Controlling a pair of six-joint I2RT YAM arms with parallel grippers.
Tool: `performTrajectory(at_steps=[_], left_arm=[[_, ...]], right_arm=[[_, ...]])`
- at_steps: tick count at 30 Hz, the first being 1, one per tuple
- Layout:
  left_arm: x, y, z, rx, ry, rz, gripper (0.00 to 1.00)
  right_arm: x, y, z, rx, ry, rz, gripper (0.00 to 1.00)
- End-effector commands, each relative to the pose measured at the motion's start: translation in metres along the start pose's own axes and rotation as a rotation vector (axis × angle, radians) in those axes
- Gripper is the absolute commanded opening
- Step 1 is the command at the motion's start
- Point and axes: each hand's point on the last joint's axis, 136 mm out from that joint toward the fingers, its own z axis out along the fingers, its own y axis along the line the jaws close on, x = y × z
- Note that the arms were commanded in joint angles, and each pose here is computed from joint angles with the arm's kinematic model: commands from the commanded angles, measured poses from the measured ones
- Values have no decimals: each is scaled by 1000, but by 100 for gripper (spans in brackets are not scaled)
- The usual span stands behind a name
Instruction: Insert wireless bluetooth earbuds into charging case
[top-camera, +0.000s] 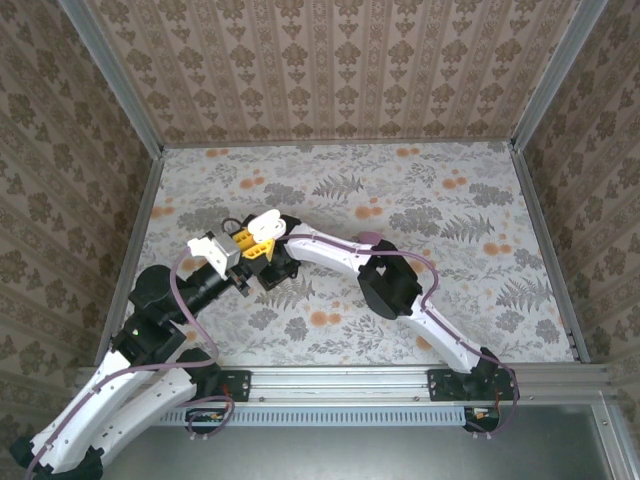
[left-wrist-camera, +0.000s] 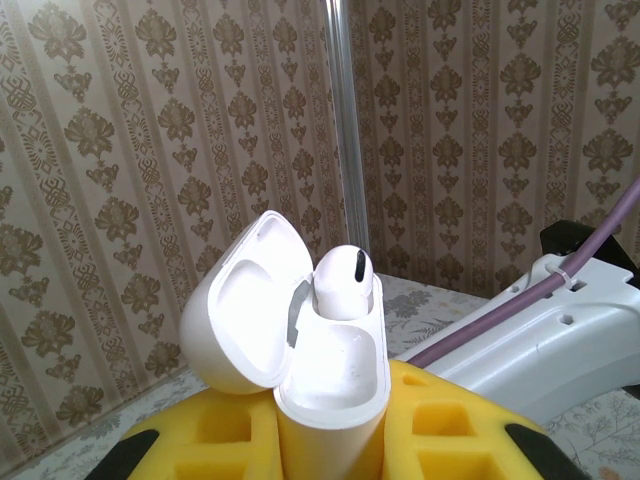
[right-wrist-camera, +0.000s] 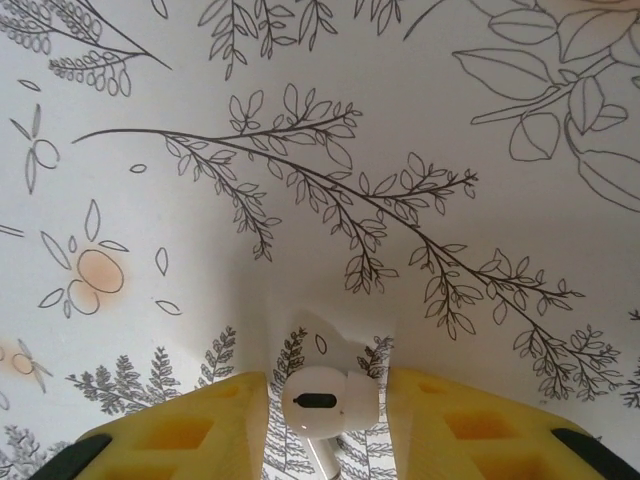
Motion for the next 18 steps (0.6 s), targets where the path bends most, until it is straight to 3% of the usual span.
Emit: performTrajectory(at_steps=[1,14,18], left_arm=[[-20,3,-4,-14,-56,20,17],[-15,2,6,3,-31,-7,17],[-6,0,17,22,-10,-32,17]], right_arm=[[14,-7,9,58,59,-13,36],[17,-40,-17,49,-15,123,32],[39,-69,-37,51,-60,233,31]])
